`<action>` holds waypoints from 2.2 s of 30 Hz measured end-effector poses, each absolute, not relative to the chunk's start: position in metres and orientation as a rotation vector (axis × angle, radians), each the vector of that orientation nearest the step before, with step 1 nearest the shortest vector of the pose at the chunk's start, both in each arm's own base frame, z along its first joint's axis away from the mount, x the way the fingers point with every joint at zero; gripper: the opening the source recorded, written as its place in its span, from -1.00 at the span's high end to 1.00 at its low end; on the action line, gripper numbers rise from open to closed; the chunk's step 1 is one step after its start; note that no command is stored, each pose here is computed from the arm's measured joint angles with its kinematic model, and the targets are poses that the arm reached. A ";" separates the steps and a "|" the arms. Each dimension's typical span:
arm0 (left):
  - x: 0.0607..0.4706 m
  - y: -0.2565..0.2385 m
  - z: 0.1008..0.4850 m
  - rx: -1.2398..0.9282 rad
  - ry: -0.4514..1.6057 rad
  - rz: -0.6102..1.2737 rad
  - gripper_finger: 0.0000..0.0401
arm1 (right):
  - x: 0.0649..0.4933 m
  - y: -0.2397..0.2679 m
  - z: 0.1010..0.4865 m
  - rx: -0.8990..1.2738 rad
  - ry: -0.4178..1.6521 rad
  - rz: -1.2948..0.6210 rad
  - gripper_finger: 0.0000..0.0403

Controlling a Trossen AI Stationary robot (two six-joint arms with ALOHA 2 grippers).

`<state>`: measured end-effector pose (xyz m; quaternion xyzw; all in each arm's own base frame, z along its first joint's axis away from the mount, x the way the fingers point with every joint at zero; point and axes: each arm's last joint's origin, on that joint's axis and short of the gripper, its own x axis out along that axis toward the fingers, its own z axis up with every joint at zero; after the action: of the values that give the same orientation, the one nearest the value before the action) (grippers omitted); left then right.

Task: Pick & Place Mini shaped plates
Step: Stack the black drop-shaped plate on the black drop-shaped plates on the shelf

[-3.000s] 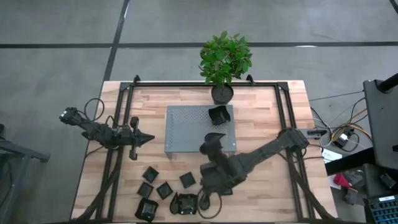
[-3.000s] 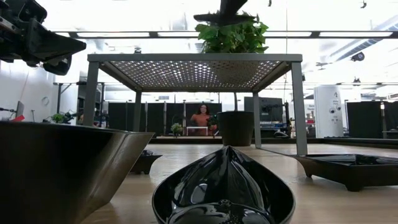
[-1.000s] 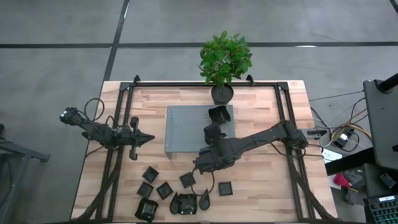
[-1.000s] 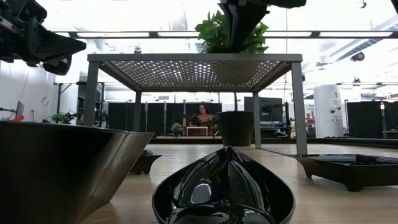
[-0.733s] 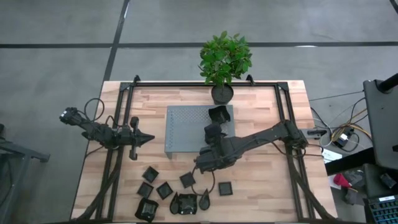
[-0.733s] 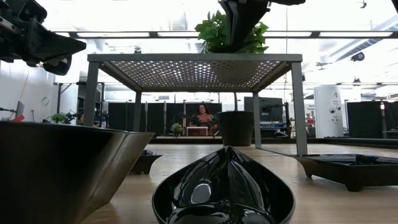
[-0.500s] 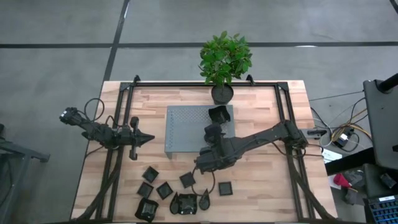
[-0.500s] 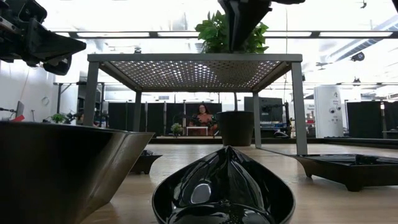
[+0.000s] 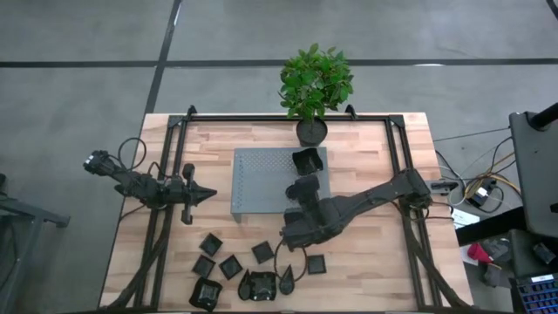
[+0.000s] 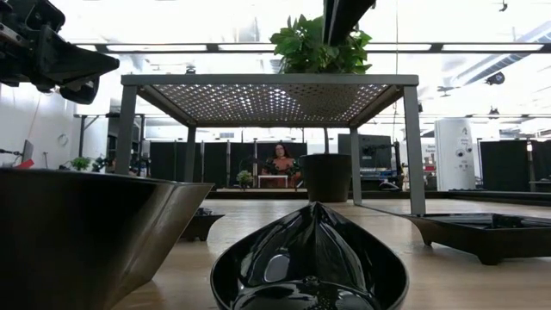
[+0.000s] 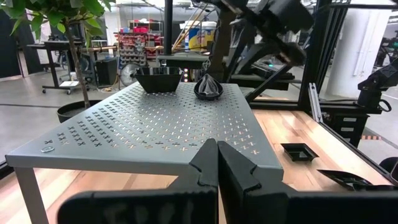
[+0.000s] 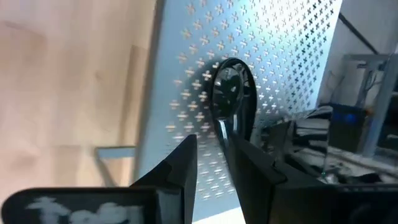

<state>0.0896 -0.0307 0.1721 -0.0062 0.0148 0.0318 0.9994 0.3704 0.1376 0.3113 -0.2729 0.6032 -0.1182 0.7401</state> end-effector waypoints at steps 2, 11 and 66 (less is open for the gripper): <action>0.090 -0.031 0.172 -0.013 0.029 0.063 1.00 | 0.365 0.145 0.316 -0.557 1.301 -0.264 0.57; 0.090 -0.031 0.172 -0.012 0.030 0.063 1.00 | 0.333 0.185 0.333 -0.386 1.221 -0.234 0.67; 0.090 -0.031 0.172 -0.013 0.029 0.064 1.00 | 0.330 0.257 0.210 -0.891 0.987 0.429 0.54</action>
<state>0.0895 -0.0307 0.1722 -0.0063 0.0146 0.0318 0.9994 0.3297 0.2565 0.2103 -0.4103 0.4544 0.1974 0.7656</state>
